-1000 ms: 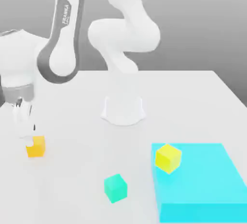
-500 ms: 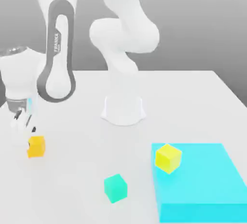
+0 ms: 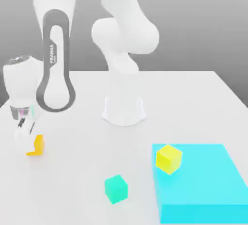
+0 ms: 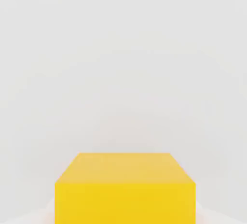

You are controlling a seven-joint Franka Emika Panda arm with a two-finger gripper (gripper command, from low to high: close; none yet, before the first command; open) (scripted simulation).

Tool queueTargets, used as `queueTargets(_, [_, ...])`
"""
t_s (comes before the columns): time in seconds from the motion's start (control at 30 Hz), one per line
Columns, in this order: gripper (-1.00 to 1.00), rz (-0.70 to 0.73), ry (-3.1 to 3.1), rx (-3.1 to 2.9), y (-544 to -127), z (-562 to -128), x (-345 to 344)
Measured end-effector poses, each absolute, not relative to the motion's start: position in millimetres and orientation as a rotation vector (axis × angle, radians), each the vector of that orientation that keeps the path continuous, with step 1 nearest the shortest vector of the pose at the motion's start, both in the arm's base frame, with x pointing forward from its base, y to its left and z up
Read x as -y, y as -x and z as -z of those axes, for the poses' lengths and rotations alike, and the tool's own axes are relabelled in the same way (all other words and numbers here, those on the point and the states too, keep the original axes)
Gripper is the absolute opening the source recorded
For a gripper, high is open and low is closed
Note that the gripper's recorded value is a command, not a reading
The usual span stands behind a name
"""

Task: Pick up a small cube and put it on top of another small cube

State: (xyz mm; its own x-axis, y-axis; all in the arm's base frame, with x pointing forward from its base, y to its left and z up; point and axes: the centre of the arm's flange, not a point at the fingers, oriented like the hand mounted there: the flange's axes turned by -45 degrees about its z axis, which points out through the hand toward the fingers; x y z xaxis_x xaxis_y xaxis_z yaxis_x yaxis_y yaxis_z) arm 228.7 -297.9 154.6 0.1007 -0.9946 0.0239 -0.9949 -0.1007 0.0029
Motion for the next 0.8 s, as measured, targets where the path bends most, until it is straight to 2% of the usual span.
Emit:
queueTargets(0.4, [-1.00, -0.003, -2.345, 2.089, -228.7, -192.7, 288.3])
queueTargets(0.8, [-1.00, 0.041, -3.097, 0.774, -330.9, -199.4, 185.7])
